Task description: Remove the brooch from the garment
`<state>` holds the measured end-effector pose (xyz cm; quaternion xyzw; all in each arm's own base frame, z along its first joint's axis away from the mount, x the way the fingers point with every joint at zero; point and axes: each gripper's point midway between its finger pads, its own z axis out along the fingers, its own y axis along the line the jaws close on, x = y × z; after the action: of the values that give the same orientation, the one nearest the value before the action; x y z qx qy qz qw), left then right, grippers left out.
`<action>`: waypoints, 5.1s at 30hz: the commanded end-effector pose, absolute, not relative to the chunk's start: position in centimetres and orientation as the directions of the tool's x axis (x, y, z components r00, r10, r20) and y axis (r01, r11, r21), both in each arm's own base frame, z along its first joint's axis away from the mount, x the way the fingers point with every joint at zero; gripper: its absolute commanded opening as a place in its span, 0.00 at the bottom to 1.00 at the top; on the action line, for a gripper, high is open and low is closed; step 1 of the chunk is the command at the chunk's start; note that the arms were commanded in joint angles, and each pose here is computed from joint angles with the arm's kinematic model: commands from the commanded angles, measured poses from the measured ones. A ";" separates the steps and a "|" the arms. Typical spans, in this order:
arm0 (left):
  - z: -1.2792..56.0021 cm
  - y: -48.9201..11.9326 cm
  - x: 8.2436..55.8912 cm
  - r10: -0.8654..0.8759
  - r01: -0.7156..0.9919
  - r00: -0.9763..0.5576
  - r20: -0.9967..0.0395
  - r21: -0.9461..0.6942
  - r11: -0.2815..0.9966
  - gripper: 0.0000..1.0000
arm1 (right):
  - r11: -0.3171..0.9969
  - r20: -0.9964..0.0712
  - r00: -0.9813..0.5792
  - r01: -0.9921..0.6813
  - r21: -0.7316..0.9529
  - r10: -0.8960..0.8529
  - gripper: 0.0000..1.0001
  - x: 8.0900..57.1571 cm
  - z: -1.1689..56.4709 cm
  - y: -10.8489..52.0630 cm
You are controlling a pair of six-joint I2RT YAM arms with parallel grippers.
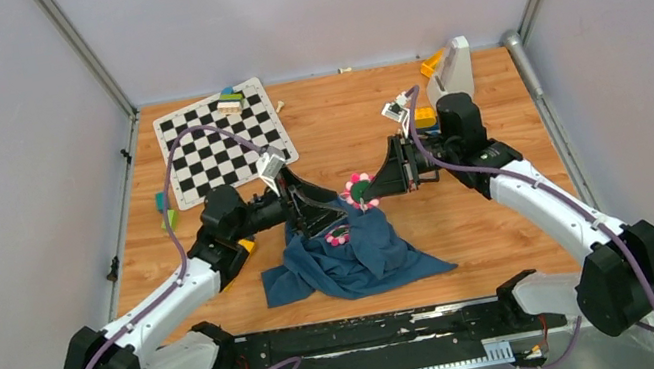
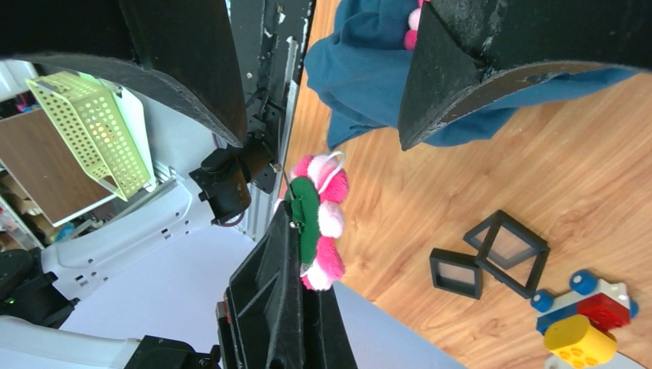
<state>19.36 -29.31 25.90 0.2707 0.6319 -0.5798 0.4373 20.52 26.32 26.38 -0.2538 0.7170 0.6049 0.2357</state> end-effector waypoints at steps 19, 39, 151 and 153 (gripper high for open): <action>29.2 -31.9 19.8 -0.215 0.838 -0.538 -0.815 -0.544 -0.038 0.51 | 0.070 -0.684 -0.725 -0.689 0.722 -0.082 0.00 20.5 27.8 27.2; 28.2 -32.7 20.8 -0.215 0.797 -0.591 -0.778 -0.603 -0.007 0.00 | 0.117 -0.731 -0.682 -0.729 0.674 -0.037 0.56 21.1 27.8 27.3; 28.7 -31.9 18.7 -0.183 0.610 -0.777 -0.602 -0.792 0.016 0.00 | 0.272 -0.940 -0.287 -0.904 0.330 0.187 0.80 19.4 29.4 27.4; 28.7 -31.9 18.7 -0.181 0.610 -0.777 -0.602 -0.792 0.015 0.00 | 0.266 -0.937 -0.289 -0.904 0.335 0.197 0.79 19.5 29.6 27.5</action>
<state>19.08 -31.97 27.48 0.1460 0.6687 -0.6770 0.2704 19.38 27.18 26.70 -0.2919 0.6372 0.5153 0.4932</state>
